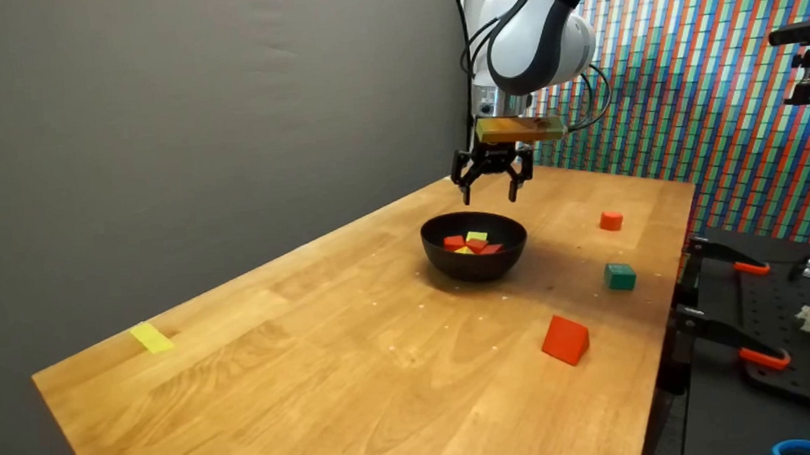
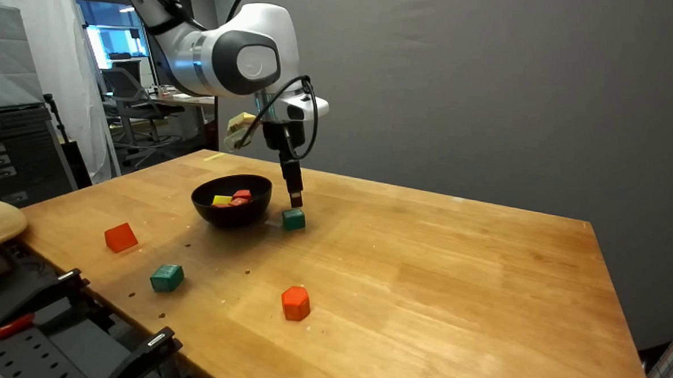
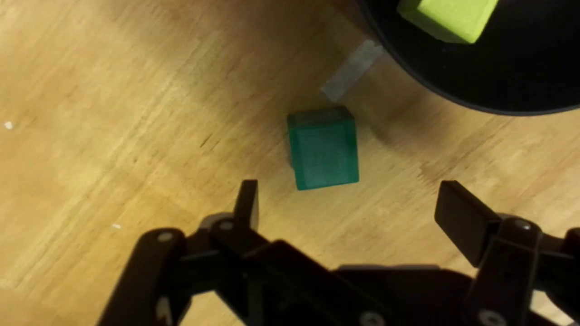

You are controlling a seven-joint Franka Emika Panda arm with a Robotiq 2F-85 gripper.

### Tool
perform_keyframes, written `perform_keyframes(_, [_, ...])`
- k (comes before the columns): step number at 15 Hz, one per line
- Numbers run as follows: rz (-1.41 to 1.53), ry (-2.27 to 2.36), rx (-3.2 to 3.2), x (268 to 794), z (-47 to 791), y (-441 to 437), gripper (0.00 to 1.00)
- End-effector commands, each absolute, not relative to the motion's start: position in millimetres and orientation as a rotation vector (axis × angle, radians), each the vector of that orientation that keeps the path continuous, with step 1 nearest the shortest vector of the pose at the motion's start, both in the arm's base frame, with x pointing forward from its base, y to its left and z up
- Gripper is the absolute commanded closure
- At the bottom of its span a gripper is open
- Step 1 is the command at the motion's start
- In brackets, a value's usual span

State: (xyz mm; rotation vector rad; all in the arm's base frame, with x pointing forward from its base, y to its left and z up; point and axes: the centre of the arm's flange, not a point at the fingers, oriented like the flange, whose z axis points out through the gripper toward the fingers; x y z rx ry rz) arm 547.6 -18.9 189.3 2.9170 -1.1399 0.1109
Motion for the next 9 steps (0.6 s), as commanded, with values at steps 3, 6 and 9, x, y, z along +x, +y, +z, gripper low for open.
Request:
perform_keyframes(3, [0.036,-1.11,2.975,564.1,159.9,-30.1,0.06])
perform_keyframes(6, [0.03,-1.124,2.982,566.9,151.6,-29.3,0.3])
perform_keyframes(9, [0.044,-1.177,2.987,570.8,156.4,-28.2,0.55])
